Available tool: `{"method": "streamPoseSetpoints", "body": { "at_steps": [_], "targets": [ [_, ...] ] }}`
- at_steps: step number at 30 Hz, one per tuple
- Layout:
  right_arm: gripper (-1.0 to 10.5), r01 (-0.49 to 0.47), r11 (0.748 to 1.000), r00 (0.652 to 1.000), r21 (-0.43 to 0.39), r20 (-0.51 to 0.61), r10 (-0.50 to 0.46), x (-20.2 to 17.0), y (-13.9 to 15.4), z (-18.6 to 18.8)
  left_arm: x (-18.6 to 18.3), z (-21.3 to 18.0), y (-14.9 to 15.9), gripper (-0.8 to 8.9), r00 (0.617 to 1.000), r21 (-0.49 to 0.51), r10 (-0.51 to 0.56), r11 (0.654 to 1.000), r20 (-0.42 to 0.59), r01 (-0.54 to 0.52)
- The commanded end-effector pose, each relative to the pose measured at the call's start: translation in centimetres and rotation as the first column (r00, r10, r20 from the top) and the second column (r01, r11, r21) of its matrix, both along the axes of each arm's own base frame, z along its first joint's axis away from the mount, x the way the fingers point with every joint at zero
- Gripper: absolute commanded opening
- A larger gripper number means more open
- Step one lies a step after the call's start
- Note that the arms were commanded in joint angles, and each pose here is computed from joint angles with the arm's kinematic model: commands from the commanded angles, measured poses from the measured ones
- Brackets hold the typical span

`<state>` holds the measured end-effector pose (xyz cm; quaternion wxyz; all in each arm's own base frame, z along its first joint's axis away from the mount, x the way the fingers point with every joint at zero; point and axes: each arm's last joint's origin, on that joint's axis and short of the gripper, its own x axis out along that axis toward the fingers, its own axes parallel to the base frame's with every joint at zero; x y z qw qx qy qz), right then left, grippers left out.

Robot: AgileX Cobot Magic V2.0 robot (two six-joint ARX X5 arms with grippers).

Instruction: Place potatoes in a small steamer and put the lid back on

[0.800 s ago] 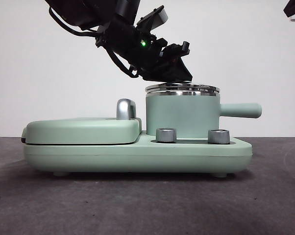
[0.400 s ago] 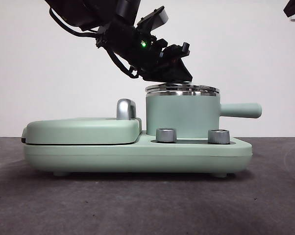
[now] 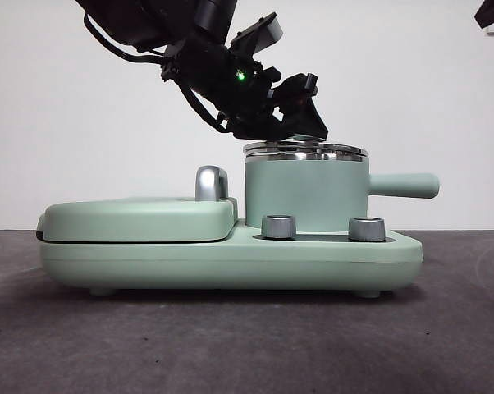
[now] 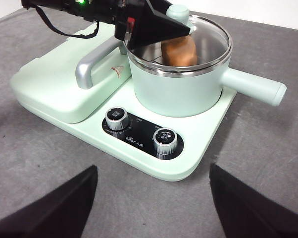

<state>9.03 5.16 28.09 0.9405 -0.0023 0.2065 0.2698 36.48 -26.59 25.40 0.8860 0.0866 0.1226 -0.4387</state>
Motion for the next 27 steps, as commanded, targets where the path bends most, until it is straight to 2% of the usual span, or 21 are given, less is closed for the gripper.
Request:
{"method": "streamPoseSetpoints", "body": {
  "at_steps": [1, 10, 13, 18, 27],
  "targets": [
    [3.6, -0.002, 1.0, 1.0, 0.011, 0.001, 0.002, 0.0, 0.1, 0.2, 0.3, -0.1, -0.5, 3.5, 1.0, -0.005, -0.005, 1.0, 0.003, 0.005],
    [3.6, -0.002, 1.0, 1.0, 0.01, 0.001, 0.002, 0.0, 0.1, 0.2, -1.2, 4.1, 1.2, 3.5, 1.0, -0.034, 0.01, 0.999, 0.019, -0.009],
    [3.6, -0.002, 1.0, 1.0, 0.01, 0.001, 0.002, 0.0, 0.1, 0.2, -1.8, 6.0, 2.5, 3.49, 0.999, -0.074, 0.031, 0.997, -0.014, -0.032],
    [3.6, -0.002, 1.0, 1.0, 0.009, -0.001, 0.002, 0.0, 0.1, 0.1, -2.7, 8.3, 5.1, 3.44, 0.991, -0.138, 0.056, 0.988, -0.122, -0.073],
    [3.6, -0.002, 1.0, 1.0, -0.007, -0.03, 0.002, -0.1, 0.0, -0.2, -5.4, 8.9, 9.3, 3.43, 0.973, -0.119, 0.106, 0.984, -0.205, -0.132]
  ]
}}
